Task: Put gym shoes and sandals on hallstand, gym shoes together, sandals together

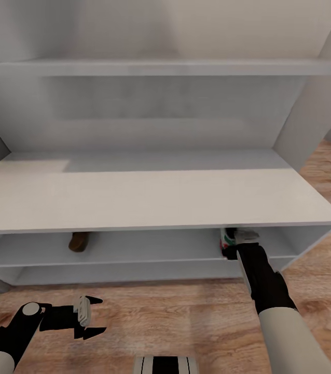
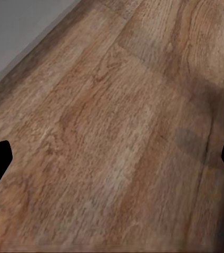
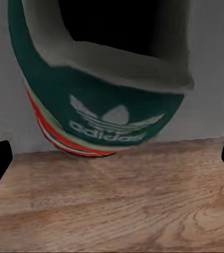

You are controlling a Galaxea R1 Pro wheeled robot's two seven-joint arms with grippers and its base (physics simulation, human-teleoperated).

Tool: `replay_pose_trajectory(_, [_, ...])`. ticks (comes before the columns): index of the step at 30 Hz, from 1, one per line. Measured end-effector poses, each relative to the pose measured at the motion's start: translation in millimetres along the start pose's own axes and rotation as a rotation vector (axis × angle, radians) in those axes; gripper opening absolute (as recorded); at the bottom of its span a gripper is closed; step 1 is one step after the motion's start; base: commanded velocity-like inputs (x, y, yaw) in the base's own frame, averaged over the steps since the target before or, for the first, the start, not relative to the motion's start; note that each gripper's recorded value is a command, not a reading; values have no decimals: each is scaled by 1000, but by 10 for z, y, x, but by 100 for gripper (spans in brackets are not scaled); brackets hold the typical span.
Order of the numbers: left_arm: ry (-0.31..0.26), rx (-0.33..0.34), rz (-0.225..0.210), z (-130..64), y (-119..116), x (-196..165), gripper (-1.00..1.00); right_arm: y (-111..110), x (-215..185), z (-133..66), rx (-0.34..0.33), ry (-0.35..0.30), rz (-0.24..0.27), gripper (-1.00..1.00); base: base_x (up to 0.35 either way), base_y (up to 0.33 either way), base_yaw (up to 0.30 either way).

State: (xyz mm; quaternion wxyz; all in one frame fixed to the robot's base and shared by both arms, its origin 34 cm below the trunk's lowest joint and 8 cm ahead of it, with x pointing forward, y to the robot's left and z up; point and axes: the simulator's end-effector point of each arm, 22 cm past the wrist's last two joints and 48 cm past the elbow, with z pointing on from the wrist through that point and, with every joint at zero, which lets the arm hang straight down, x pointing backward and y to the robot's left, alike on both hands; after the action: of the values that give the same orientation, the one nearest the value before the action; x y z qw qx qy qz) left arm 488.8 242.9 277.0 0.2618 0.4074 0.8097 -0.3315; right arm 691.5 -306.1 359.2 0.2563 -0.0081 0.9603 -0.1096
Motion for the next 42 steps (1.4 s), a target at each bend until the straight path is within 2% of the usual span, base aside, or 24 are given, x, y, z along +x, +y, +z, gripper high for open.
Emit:
replay_pose_trajectory(21, [0,0,0,-1,1,0,100,7,-23,-10,0,-7,-4,100,-329,0,0])
replay_pose_trajectory(35, [-1,-1,0,-3,0,-3,100,36,-14,-3,-7,-25,-5,100,-21,0,0])
replay_pose_trajectory(36, [-1,-2,0,-3,3,-3,100,102,-11,-4,-36,-33,22,100,0,0,0])
replay_pose_trajectory(41, [-1,-2,0,-3,4,-3,100,175,-166,-19,-73,-103,59,100,0,0,0])
replay_pose_trajectory(42, [-1,-2,0,-3,4,-4,100,200,-514,-77,-92,-267,94,100,0,0,0])
